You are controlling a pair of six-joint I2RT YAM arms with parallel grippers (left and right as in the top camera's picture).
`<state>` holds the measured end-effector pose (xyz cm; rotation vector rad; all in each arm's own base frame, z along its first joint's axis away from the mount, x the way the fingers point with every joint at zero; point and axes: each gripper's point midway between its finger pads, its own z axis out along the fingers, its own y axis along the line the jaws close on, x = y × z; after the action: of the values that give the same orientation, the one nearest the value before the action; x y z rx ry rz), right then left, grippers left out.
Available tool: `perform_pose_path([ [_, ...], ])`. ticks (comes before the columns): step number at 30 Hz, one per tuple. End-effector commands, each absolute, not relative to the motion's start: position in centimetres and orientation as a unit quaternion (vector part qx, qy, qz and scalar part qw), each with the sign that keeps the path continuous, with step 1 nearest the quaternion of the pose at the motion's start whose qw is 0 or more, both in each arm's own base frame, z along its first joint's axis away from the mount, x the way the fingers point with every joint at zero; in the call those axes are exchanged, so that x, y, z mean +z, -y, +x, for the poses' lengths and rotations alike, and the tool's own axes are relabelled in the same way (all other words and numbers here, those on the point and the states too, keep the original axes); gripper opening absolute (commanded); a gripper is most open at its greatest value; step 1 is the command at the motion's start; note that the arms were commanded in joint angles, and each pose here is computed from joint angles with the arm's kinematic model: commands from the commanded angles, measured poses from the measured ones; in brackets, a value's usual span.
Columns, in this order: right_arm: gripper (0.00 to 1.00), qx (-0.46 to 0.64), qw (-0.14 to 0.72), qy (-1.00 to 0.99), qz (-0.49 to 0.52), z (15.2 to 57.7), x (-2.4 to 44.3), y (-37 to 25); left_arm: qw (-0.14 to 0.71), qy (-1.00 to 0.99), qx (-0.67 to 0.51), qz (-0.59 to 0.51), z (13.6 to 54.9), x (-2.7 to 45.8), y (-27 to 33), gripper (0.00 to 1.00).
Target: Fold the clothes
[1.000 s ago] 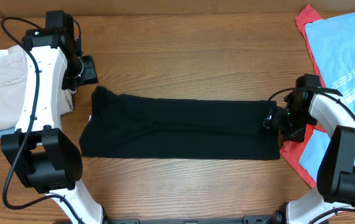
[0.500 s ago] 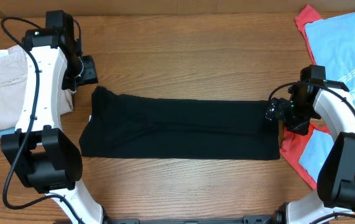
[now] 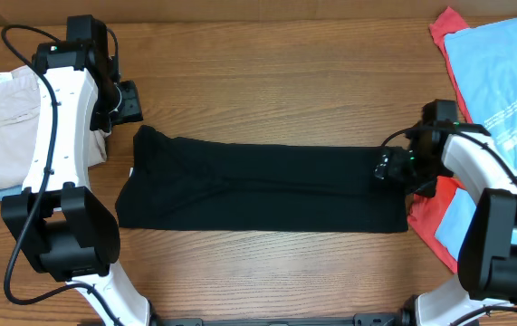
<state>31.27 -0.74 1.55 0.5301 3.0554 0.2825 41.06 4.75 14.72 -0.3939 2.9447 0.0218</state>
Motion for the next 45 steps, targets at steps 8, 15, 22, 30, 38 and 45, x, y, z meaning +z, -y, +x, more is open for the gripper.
perform_pose_path([
  [8,0.87,0.062,0.013,-0.981,0.182,30.8,0.4,1.3,0.077,-0.988,0.004,-0.132,40.9,14.4,-4.7,0.54],
  [15,0.87,0.049,0.013,-0.981,0.190,30.7,0.3,1.7,0.077,-0.988,0.004,-0.131,40.8,14.4,-4.7,0.54],
  [22,0.86,0.052,0.003,-0.980,0.192,29.9,-0.5,1.4,0.076,-0.988,0.004,-0.132,40.8,14.4,-4.7,0.54],
  [30,0.72,0.146,0.003,-0.972,0.185,29.7,-1.2,-1.8,0.076,-0.988,0.004,-0.132,40.8,14.4,-4.7,0.54],
  [38,0.53,0.161,0.002,-0.970,0.185,29.8,-1.0,-2.3,0.074,-0.989,0.004,-0.132,40.7,14.4,-4.7,0.54],
  [45,0.39,0.153,0.003,-0.971,0.185,29.8,-1.1,-2.0,0.074,-0.989,0.004,-0.132,40.7,14.4,-4.7,0.54],
])
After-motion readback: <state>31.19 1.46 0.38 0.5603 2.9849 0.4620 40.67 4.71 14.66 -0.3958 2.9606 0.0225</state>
